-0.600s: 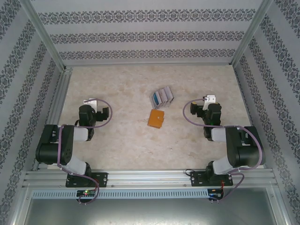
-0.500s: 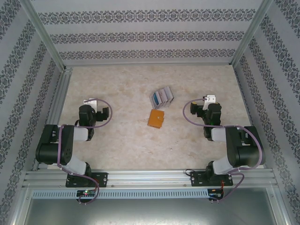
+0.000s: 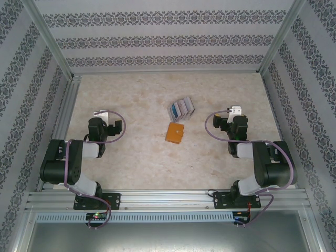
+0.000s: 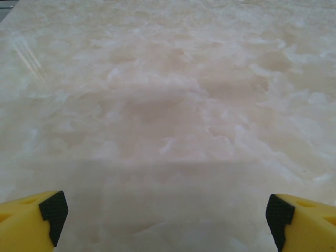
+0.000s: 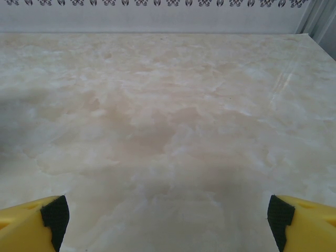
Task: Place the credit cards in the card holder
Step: Open the button on the card holder, then pick up the card holder from the center of the table, then place the card holder at the center of the table.
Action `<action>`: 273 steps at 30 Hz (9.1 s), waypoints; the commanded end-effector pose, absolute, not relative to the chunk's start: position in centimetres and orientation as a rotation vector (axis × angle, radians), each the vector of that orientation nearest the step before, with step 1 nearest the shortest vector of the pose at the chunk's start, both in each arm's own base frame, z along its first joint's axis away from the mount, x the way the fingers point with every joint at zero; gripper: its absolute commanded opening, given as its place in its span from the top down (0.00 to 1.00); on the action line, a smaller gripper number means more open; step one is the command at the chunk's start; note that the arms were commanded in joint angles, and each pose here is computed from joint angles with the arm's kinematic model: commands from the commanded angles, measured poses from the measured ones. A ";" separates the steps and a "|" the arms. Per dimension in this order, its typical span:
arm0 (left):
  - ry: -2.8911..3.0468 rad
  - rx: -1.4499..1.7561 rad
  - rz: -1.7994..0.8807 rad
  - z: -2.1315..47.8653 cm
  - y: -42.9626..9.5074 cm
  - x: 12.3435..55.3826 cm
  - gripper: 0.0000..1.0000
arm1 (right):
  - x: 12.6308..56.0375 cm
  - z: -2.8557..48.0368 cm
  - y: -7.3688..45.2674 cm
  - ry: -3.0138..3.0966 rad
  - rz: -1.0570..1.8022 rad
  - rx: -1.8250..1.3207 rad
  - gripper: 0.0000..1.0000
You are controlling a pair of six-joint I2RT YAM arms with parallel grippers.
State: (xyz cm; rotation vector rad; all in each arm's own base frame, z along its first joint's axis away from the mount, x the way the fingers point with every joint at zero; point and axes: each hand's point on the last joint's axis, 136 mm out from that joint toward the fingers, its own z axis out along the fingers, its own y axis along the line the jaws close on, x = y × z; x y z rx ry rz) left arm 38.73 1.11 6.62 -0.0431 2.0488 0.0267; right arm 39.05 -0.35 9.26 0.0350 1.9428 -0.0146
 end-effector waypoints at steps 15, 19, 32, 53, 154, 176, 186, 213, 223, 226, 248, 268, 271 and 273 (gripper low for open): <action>1.980 -0.015 0.014 8.4 0.6 40.1 0.01 | 39.8 10.5 0.5 1.898 0.012 0.007 0.02; 1.980 -0.015 0.014 8.3 0.6 40.1 0.01 | 39.8 10.4 0.5 1.899 0.011 0.008 0.02; 1.981 -0.016 0.015 8.3 0.6 40.0 0.01 | 39.8 10.5 0.5 1.896 0.012 0.008 0.02; 1.998 -0.261 0.053 15.1 2.9 38.4 0.01 | 38.6 14.0 0.1 1.939 0.028 0.082 0.02; 2.458 -0.277 -0.623 9.9 -13.3 37.7 0.01 | 34.1 2.1 23.8 2.891 0.011 -0.899 0.62; 2.441 -0.246 -0.667 11.6 -13.6 36.2 0.01 | 30.7 8.5 30.2 2.720 0.340 -0.878 0.90; 2.414 -0.201 -0.853 12.6 -15.8 35.5 0.05 | 32.3 13.1 29.8 2.509 0.533 -0.682 0.93; 2.356 -0.218 -1.490 13.1 -23.2 36.2 0.15 | 32.9 23.5 26.9 2.034 1.070 -0.394 0.95; 2.246 -0.176 -1.718 17.0 -24.9 36.5 0.27 | 33.2 29.1 26.8 1.856 1.197 -0.350 0.96; 2.238 -0.179 -1.745 17.6 -25.1 36.5 0.27 | 33.4 30.9 26.9 1.801 1.229 -0.336 0.97; 2.033 -0.236 -2.049 22.4 -26.1 37.5 0.46 | 34.2 34.5 27.3 1.642 1.332 -0.290 0.98; 2.463 -0.063 -1.309 19.8 -21.9 34.8 1.00 | 33.5 23.7 26.7 1.982 1.258 -0.234 0.97; 2.539 -0.080 -1.126 17.9 -19.9 34.0 1.00 | 32.8 19.9 28.1 2.097 1.244 -0.252 0.97; 2.583 -0.120 -1.010 16.3 -18.5 33.5 1.00 | 32.6 17.4 29.0 2.155 1.243 -0.250 0.97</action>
